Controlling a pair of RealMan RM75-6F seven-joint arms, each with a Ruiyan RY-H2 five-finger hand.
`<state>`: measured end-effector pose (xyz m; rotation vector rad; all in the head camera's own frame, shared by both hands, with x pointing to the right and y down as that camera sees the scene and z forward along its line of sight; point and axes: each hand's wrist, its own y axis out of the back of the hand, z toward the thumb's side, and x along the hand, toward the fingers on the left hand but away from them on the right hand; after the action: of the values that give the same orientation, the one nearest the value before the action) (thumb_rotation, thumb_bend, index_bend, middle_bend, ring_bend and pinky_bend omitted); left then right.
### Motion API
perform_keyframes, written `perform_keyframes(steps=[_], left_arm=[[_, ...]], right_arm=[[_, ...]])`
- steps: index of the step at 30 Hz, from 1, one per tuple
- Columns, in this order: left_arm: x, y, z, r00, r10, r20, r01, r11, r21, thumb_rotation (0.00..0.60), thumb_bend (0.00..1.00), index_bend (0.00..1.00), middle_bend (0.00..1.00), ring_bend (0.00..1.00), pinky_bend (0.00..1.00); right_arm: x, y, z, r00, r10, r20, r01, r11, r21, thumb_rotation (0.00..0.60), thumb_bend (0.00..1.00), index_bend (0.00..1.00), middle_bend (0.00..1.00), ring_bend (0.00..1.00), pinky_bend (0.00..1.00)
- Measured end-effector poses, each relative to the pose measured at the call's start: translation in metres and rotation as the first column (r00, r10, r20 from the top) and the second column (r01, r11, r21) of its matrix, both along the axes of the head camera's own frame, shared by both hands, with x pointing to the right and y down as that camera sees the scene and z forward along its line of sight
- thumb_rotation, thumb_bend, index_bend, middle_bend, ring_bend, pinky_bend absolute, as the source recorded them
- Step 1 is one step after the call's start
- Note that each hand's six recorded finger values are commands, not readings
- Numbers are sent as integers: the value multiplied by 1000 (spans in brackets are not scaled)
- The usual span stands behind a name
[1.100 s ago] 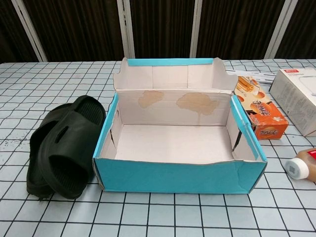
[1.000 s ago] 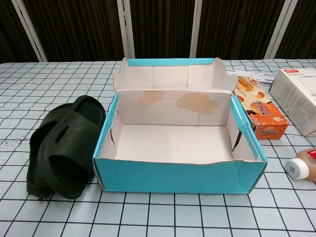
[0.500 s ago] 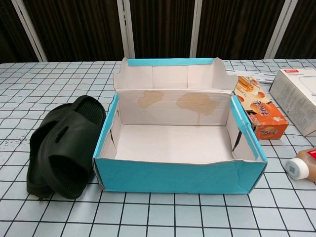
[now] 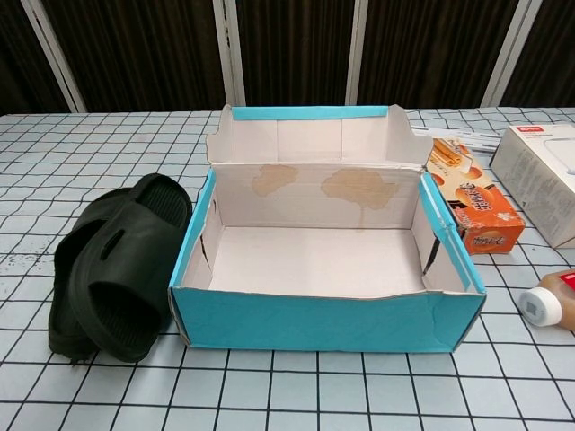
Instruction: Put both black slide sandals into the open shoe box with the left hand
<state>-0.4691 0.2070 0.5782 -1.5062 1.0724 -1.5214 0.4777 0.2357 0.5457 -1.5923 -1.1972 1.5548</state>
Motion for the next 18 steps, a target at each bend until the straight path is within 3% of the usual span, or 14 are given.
perform_keyframes(steps=[5,10,18], left_arm=[[31,-19,17,997,35,-66,-43,992,-120,600,237,0,101,18,109],[63,-36,35,992,97,-82,-113,967,-229,600,200,0,103,18,109],[105,-54,68,986,143,-87,-162,944,-287,600,191,21,122,18,109]], right_arm=[[1,-1,2,1000,0,2,0,1000,-5,600,233,237,250,260,213],[2,-1,1,1000,4,2,-4,1000,-2,600,233,237,250,260,213],[6,-1,-2,1000,15,5,-15,1000,7,600,234,237,250,260,213]])
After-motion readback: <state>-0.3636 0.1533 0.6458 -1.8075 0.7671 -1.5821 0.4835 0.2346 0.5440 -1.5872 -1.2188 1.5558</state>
